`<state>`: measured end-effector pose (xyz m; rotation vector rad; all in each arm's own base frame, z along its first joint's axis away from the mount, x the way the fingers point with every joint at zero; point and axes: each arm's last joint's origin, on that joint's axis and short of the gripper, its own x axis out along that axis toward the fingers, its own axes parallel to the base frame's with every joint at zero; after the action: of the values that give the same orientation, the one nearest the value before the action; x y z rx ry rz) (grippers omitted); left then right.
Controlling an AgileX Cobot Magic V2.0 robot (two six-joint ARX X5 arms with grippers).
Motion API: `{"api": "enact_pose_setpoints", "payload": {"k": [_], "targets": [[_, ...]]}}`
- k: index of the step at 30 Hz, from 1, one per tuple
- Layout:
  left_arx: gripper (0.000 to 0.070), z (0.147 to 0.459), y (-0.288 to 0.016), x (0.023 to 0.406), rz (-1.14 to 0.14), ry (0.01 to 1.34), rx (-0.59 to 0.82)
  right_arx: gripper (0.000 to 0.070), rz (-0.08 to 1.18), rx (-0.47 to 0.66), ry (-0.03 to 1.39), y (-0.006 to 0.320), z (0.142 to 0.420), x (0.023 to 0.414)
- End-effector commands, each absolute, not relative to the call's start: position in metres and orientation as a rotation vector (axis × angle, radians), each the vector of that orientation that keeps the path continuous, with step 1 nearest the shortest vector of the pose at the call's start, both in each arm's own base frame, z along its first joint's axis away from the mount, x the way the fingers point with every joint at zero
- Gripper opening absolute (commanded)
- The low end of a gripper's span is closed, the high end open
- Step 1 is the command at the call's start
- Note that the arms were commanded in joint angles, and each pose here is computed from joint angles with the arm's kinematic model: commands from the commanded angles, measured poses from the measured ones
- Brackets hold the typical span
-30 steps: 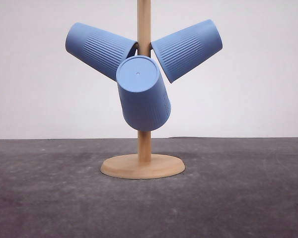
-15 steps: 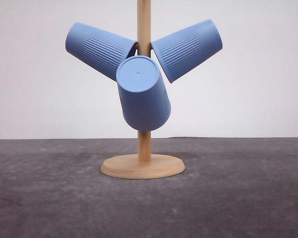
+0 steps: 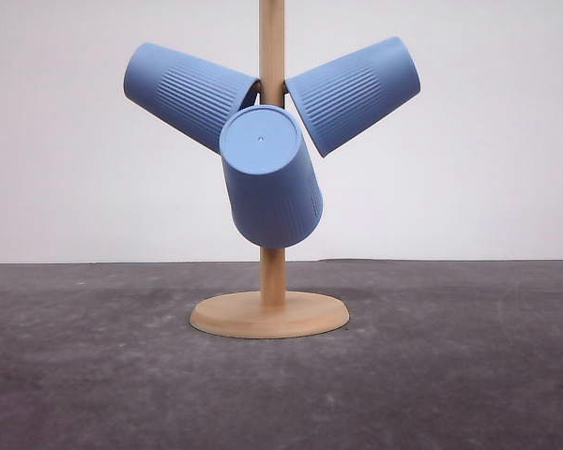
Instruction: Place three cups
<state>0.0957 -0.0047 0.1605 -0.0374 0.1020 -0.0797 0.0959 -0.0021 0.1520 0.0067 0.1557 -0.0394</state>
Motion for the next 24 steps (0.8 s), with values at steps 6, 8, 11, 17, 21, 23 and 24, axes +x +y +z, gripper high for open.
{"api": "enact_pose_setpoints", "payload": {"k": [6, 8, 11, 17, 21, 23, 24], "targets": [[0.0, 0.1567, -0.0047, 0.0966, -0.079, 0.104, -0.023, 0.0015, -0.046, 0.018, 0.148, -0.0024, 0.1523, 0.0961], [0.0, 0.1567, -0.0047, 0.0965, -0.079, 0.103, -0.023, 0.0015, -0.046, 0.018, 0.148, -0.0024, 0.1523, 0.0961], [0.0, 0.1567, -0.0047, 0.0966, -0.079, 0.104, -0.023, 0.0015, -0.046, 0.018, 0.148, -0.0024, 0.1523, 0.0961], [0.0, 0.1567, -0.0047, 0.0966, -0.079, 0.104, -0.023, 0.0015, -0.046, 0.018, 0.148, -0.0024, 0.1523, 0.0961], [0.0, 0.1567, -0.0047, 0.0966, -0.079, 0.104, -0.023, 0.0015, -0.046, 0.018, 0.148, -0.0024, 0.1523, 0.0961], [0.0, 0.1567, -0.0047, 0.0966, -0.079, 0.104, -0.023, 0.0015, -0.046, 0.018, 0.148, -0.0024, 0.1523, 0.0961], [0.0, 0.1567, -0.0047, 0.0965, -0.079, 0.104, -0.023, 0.0015, -0.046, 0.018, 0.148, -0.0024, 0.1523, 0.0961]]}}
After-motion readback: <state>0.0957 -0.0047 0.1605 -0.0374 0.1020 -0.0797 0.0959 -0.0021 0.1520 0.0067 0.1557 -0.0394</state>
